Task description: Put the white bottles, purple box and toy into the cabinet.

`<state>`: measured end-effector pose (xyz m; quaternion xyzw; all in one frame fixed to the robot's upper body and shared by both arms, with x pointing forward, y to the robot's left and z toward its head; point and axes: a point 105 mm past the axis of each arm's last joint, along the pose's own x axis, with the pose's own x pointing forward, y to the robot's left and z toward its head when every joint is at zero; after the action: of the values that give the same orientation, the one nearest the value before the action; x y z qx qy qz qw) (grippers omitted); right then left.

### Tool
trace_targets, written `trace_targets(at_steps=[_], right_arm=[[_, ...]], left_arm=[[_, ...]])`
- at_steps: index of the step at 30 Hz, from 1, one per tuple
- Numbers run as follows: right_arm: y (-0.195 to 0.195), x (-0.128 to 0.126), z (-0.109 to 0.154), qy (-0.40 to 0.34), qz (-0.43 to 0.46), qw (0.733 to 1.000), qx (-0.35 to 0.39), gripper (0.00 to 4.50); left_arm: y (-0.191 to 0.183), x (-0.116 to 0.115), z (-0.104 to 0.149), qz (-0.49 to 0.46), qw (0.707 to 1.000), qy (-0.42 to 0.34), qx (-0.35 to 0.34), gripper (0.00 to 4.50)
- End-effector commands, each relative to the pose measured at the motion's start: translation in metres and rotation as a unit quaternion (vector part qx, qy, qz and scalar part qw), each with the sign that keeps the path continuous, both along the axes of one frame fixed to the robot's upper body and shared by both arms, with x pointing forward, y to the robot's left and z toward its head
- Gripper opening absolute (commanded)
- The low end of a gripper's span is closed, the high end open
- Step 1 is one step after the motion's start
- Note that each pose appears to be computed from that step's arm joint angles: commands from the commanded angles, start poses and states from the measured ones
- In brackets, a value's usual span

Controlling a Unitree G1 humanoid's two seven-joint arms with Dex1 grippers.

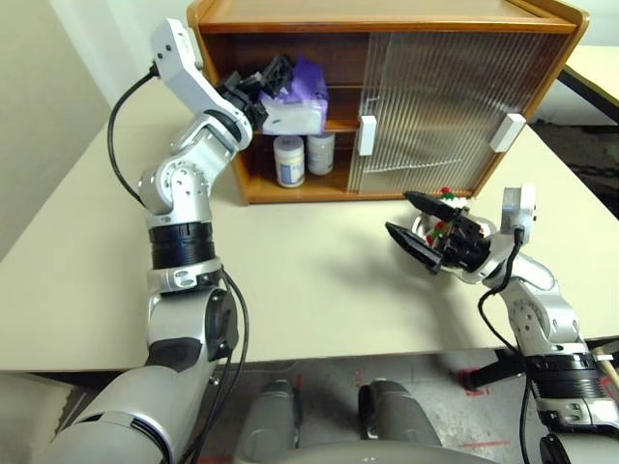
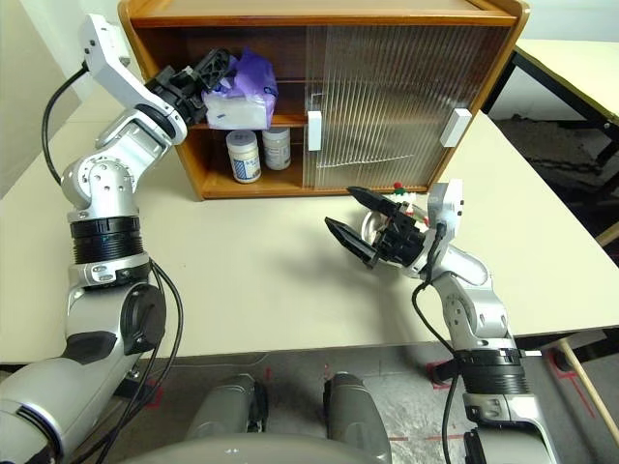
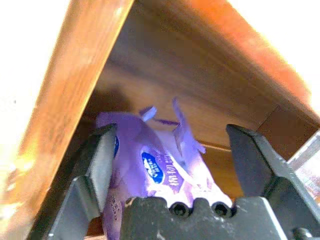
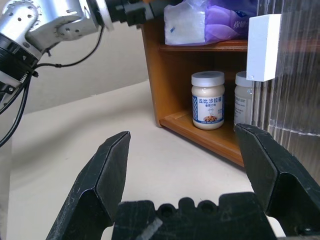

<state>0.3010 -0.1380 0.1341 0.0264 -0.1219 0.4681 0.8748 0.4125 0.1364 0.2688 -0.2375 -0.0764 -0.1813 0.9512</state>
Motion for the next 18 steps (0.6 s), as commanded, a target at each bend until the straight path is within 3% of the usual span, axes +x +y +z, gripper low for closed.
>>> trace_targets(at_steps=[1,7,10,12,14,18], right_arm=[[0.002,0.001,0.003,-0.007,0.007,1.0,-0.007,4.5],[0.0,0.003,0.002,-0.006,0.015,1.0,-0.011,4.5],[-0.002,0.004,0.003,-0.006,0.018,1.0,-0.013,4.5],[-0.002,0.005,0.003,-0.006,0.019,1.0,-0.014,4.5],[-0.001,0.006,0.004,-0.007,0.022,1.0,-0.016,4.5],[0.002,0.008,0.006,-0.01,0.024,0.999,-0.019,4.5]], left_arm=[[-0.006,-0.019,0.003,-0.029,0.998,-0.033,0.037,4.47],[0.0,-0.059,0.016,-0.076,0.989,-0.102,0.075,4.47],[-0.003,-0.075,0.021,-0.112,0.98,-0.131,0.098,3.9],[-0.011,-0.08,0.012,-0.143,0.972,-0.128,0.133,3.17],[-0.022,-0.081,-0.013,-0.174,0.963,-0.102,0.181,2.37],[-0.029,-0.063,-0.043,-0.177,0.972,-0.056,0.145,0.71]])
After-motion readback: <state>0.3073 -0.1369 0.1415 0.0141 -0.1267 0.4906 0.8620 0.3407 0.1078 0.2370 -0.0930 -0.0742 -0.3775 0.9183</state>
